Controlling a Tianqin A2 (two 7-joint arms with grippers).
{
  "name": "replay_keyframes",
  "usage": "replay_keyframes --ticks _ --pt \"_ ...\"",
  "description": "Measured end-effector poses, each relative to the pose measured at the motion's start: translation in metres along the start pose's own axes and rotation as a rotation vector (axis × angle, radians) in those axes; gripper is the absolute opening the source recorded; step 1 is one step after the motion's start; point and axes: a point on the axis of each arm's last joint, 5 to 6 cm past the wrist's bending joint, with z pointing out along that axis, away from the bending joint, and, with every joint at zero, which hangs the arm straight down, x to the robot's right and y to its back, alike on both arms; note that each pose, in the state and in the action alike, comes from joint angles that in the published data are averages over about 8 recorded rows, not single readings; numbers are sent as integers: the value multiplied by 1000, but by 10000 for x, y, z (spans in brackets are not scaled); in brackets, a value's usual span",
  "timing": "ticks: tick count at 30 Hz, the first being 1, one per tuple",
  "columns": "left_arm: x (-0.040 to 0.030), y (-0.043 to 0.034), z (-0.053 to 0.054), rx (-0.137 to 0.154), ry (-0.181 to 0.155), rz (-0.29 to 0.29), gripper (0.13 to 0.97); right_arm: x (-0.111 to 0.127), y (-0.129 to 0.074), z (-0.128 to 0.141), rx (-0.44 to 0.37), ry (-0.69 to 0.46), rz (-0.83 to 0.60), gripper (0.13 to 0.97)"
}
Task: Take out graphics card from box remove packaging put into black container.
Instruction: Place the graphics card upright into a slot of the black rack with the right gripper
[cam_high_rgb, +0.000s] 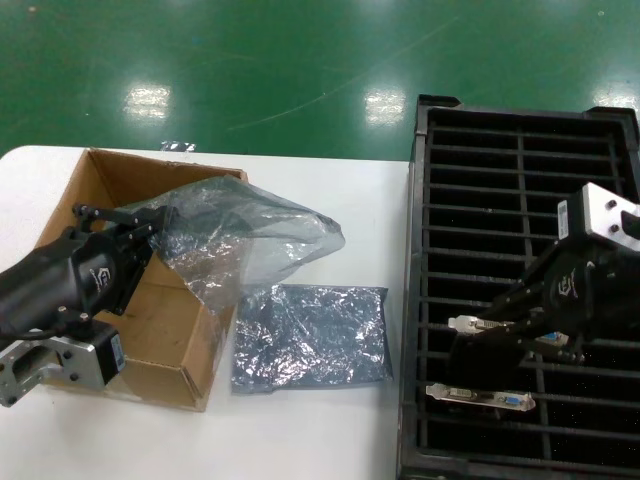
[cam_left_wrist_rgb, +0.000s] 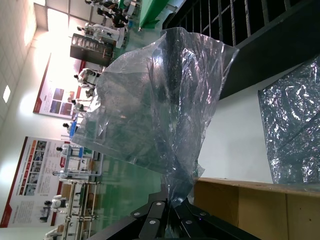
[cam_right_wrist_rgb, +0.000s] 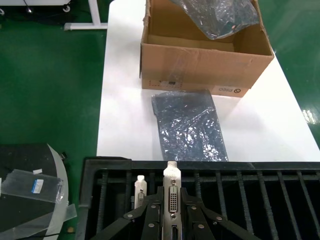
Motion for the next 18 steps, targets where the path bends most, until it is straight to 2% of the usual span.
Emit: replay_keyframes --ticks 18 --pt "0 0 0 0 0 0 138 79 -32 -93 6 38 -10 188"
